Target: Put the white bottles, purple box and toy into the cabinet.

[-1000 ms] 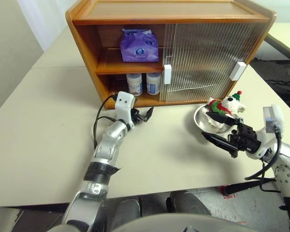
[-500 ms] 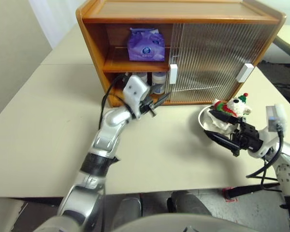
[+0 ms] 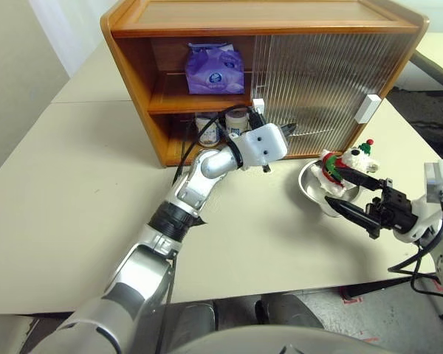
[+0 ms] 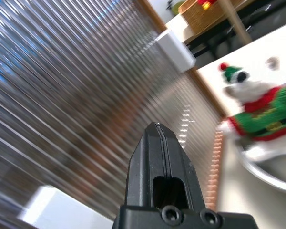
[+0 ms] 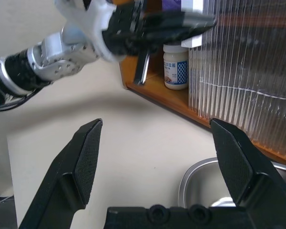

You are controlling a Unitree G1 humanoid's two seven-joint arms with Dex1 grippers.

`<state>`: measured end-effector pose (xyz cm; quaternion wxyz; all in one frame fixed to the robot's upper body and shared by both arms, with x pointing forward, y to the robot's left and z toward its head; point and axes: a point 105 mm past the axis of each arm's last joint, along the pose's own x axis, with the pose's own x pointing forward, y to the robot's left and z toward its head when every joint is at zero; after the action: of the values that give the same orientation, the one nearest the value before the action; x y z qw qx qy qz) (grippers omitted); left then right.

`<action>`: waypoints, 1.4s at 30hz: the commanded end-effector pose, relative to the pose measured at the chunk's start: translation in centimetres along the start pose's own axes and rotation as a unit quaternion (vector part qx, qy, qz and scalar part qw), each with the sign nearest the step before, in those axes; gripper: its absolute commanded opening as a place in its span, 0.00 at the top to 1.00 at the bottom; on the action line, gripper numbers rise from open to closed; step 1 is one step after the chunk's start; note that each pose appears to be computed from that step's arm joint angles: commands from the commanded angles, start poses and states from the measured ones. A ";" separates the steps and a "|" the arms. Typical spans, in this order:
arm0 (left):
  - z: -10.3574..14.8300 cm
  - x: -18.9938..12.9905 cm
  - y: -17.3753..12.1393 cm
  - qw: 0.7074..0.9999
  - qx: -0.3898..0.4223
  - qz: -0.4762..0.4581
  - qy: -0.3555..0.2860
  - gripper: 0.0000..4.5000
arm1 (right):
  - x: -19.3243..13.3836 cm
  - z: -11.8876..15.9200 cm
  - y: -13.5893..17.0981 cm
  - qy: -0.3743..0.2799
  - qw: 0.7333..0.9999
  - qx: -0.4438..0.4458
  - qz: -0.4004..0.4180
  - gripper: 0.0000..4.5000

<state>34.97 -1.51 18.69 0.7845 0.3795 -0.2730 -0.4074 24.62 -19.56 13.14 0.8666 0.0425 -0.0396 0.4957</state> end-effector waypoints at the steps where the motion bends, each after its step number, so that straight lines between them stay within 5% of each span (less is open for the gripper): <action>1: -0.8 0.3 -0.1 0.999 0.027 -0.008 0.033 0.99 | 0.1 0.1 0.1 0.000 1.000 -0.005 0.006 0.00; 13: -3.3 -2.0 1.5 0.990 0.023 -0.011 0.138 0.99 | 0.3 -0.2 0.0 0.009 1.000 -0.002 0.015 0.00; 29: -5.3 -4.8 4.1 0.977 -0.024 0.062 0.203 0.99 | 0.3 -0.1 -0.3 0.012 1.000 0.003 0.021 0.00; 33: -5.2 -4.9 4.8 0.972 -0.096 0.104 0.188 0.99 | 0.4 0.0 -0.3 0.012 1.000 0.002 0.021 0.00; 42: -2.1 -3.7 0.8 0.951 -0.288 0.052 0.102 0.99 | 0.5 -0.1 -0.3 0.014 1.000 0.004 0.019 0.00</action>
<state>35.74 3.42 17.99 0.9107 0.1759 -0.0916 -0.3622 25.06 -19.48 13.15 0.8585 0.0427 -0.0327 0.5100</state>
